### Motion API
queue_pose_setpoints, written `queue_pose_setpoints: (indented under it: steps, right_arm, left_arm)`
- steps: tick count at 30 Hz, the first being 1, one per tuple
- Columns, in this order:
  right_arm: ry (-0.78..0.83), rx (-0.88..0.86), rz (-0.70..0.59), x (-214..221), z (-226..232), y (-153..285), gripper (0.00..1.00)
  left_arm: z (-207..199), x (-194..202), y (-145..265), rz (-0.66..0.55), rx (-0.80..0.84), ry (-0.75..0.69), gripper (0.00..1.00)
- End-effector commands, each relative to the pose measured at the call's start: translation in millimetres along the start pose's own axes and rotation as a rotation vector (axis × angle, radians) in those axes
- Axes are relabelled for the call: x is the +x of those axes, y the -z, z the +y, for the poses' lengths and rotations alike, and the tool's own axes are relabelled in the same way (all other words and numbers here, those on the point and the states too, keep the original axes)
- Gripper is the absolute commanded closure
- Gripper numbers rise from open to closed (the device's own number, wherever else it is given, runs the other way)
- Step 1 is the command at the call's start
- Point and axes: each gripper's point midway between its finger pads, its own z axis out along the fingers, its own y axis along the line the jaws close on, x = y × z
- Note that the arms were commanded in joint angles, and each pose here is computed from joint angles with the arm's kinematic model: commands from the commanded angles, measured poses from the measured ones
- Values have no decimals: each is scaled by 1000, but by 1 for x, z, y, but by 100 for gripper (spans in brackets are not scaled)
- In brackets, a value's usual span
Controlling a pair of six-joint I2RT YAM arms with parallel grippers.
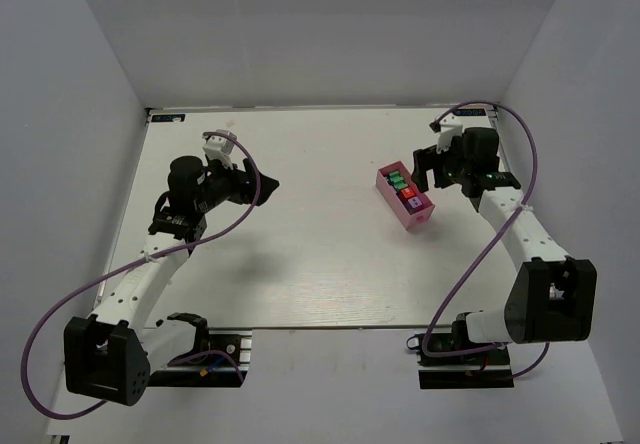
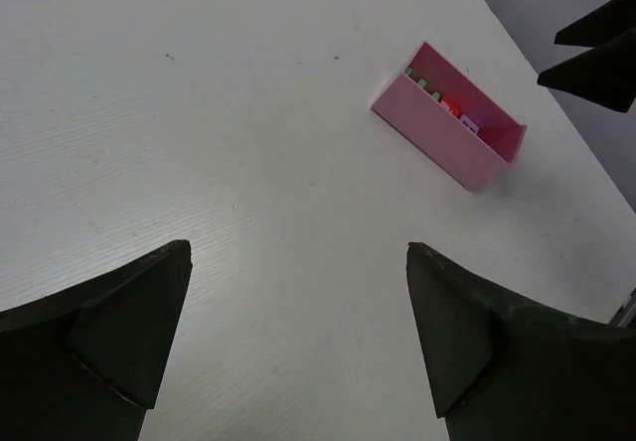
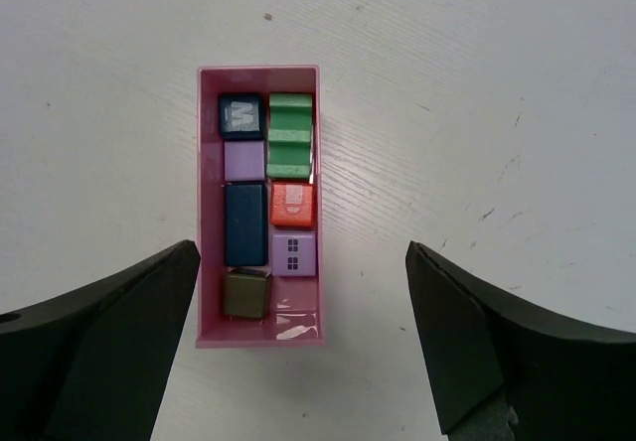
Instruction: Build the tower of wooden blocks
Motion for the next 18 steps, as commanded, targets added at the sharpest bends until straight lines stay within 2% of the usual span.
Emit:
queue_pose_setpoints:
  steps: [1,7,10,11,12,13,14,15,17,18]
  right_arm:
    - [37,-13,-72,-15,3,8,10]
    - [156,-104,-123,-24,20,19,11]
    - [154,-79,-125,-29,16,20,44]
    - [144,-74,-112,-27,14,18,70]
    - [144,-49,-106,-28,9,18,74]
    - [144,-53,-84,-24,10,16,71]
    - [140,-65,-60,-20,13,14,57]
    - [138,-58,-37,-17,12,14,51]
    - [143,-76,6,-7,17,7,43]
    - [152,-78,13,-4,19,4,40]
  left_arm:
    - [-2,-15,1,-27,-5,-32,1]
    - [-1,-12,0,-19,-7,-28,1]
    - [1,-13,0,-21,-16,-27,1]
    - [1,-13,0,-21,-16,-27,1]
    - [1,-13,0,-21,-16,-27,7]
    - [2,-10,-2,-13,-18,-23,9]
    - [2,-10,-2,-13,-18,-23,11]
    - [0,-10,-2,-10,-5,-23,21]
    - [1,-10,-6,6,1,-17,21]
    - [1,-6,-5,20,-3,-9,13]
